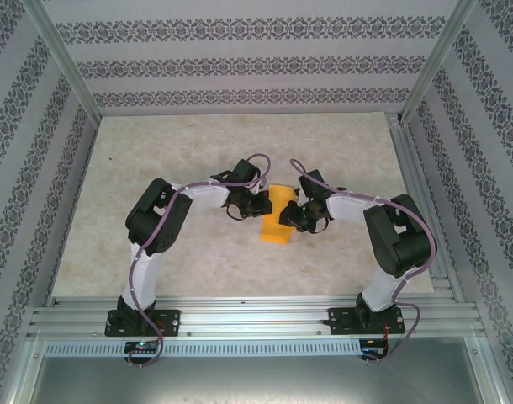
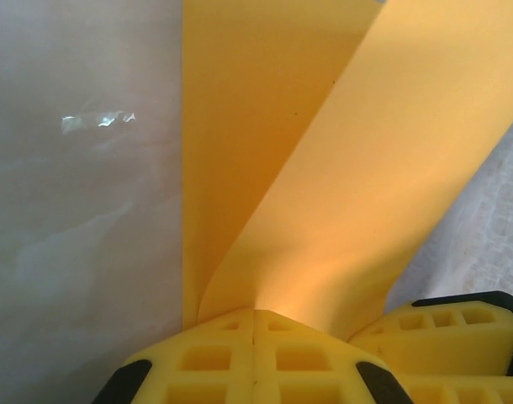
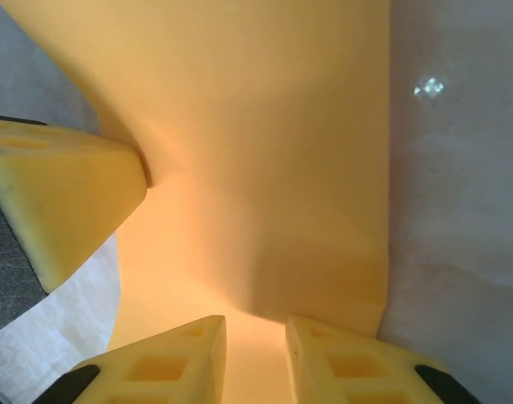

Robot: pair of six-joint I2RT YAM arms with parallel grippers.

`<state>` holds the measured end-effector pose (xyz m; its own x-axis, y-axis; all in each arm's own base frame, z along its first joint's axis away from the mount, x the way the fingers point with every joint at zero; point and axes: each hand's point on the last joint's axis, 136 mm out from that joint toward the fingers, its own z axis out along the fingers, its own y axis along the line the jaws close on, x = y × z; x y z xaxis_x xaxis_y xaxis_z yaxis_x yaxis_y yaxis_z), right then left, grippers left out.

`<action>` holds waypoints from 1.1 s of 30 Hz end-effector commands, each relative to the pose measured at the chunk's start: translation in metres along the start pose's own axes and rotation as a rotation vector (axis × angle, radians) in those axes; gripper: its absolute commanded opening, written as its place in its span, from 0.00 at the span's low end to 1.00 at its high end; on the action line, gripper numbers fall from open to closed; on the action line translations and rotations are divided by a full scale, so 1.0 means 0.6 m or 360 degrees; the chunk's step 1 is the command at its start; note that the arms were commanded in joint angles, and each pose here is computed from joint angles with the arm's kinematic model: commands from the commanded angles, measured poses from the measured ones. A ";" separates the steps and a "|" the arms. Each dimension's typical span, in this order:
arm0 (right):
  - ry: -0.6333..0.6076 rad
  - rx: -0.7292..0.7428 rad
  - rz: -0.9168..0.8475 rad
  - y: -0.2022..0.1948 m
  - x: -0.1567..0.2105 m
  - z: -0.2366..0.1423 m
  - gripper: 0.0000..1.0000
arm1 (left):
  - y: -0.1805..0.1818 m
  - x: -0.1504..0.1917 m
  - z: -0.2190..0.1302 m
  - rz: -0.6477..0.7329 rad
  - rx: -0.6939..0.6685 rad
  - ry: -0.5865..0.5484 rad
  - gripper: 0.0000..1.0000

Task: Fold a paper plane with a square sheet of paper (pick it up from the middle)
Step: Fold the square sheet of paper in half at the center of the table.

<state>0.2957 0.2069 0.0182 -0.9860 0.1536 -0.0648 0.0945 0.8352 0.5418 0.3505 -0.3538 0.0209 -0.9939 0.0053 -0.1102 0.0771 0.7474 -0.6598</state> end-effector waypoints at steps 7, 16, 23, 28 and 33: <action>-0.0004 -0.0151 -0.0016 0.035 0.015 -0.031 0.27 | 0.045 0.045 0.031 -0.0034 -0.0155 0.0133 0.00; 0.0131 0.0036 0.0086 -0.040 0.062 0.024 0.27 | 0.046 0.045 0.031 -0.0027 -0.0155 0.0135 0.00; 0.0072 -0.0016 0.0031 -0.010 0.050 -0.010 0.27 | 0.048 0.048 0.033 -0.0029 -0.0161 0.0144 0.00; 0.0055 -0.0172 -0.0020 0.035 0.056 -0.032 0.28 | 0.044 0.047 0.032 -0.0026 -0.0155 0.0140 0.00; 0.0110 -0.0169 0.0008 0.028 0.077 -0.004 0.28 | 0.045 0.046 0.032 -0.0029 -0.0154 0.0138 0.00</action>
<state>0.2619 0.2243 0.0382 -0.9923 0.1125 -0.0516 0.0560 0.7795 0.6239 0.3503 -0.3540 0.0207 -0.9934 0.0110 -0.1142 0.0840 0.7473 -0.6592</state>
